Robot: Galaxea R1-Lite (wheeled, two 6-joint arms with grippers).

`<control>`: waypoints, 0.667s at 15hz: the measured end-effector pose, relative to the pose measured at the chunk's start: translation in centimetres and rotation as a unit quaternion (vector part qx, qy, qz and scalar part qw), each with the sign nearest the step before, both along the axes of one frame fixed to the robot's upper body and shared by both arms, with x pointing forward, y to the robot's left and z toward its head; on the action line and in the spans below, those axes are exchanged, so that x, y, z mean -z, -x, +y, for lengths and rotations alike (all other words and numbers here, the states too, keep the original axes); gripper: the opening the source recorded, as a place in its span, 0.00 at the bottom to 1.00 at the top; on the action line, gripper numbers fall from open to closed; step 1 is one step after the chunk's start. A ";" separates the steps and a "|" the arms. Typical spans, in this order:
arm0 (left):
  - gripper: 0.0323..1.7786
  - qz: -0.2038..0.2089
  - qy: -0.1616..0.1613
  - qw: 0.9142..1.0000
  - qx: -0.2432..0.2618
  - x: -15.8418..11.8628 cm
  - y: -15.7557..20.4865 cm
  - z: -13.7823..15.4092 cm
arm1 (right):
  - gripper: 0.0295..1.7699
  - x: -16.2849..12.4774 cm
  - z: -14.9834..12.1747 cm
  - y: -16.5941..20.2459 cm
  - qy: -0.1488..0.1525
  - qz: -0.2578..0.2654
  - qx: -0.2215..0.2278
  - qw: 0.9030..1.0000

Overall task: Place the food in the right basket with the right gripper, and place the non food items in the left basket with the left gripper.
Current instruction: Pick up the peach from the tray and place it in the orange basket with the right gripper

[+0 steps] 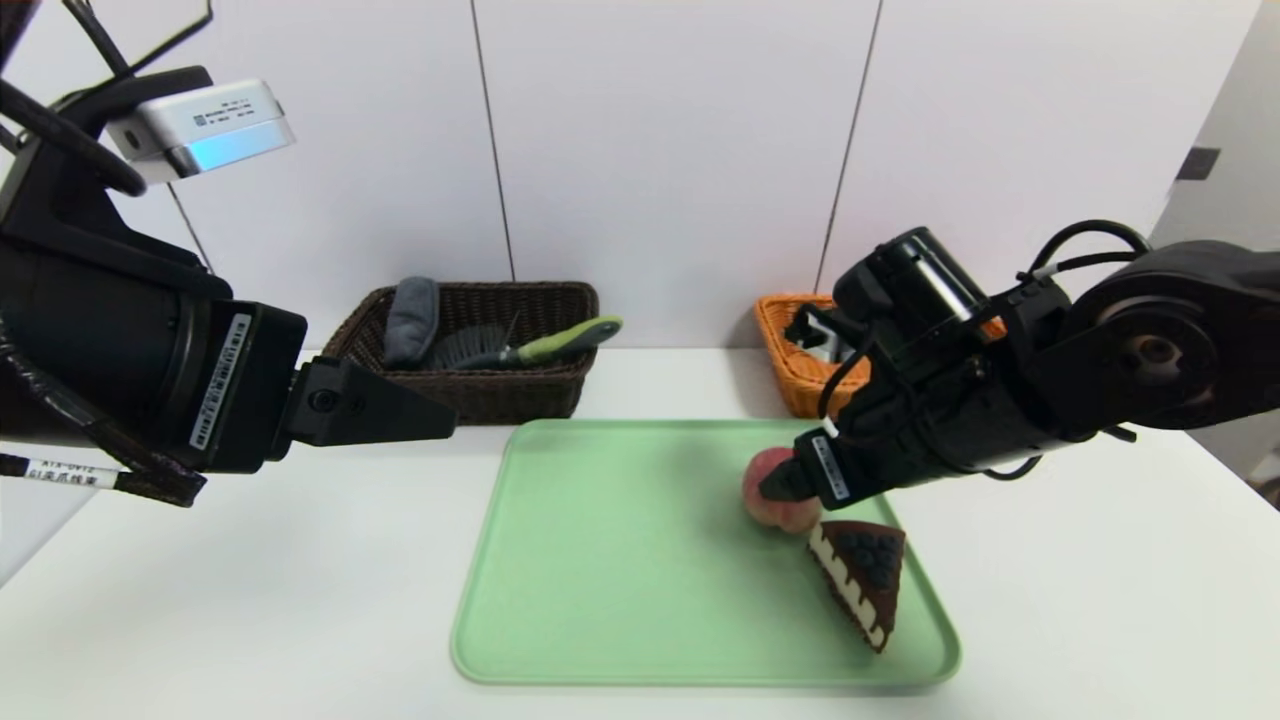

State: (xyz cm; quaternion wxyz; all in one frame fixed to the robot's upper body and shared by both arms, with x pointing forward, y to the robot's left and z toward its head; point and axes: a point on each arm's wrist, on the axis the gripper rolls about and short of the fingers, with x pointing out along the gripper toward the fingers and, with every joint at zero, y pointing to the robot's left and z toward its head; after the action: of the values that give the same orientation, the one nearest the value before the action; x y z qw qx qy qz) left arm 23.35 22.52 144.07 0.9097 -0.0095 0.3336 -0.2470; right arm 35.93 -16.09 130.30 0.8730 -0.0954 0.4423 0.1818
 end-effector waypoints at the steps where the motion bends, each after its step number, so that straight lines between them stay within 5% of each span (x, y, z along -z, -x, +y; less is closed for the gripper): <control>1: 0.95 0.000 0.000 1.000 0.000 0.0 0.0 0.0 | 0.96 0.5 0.2 -0.3 0.006 0.002 0.006 1.000; 10: 0.95 0.005 -0.004 1.000 0.000 0.4 -0.1 -0.1 | 0.96 3.4 1.9 -2.3 0.041 0.018 0.023 0.999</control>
State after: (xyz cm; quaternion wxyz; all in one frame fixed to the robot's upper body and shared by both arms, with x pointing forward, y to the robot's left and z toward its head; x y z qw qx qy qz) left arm 23.48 22.42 143.66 0.9080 -0.0068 0.3391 -0.2458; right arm 38.23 -14.16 126.92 0.8643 -0.1179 0.4669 0.1449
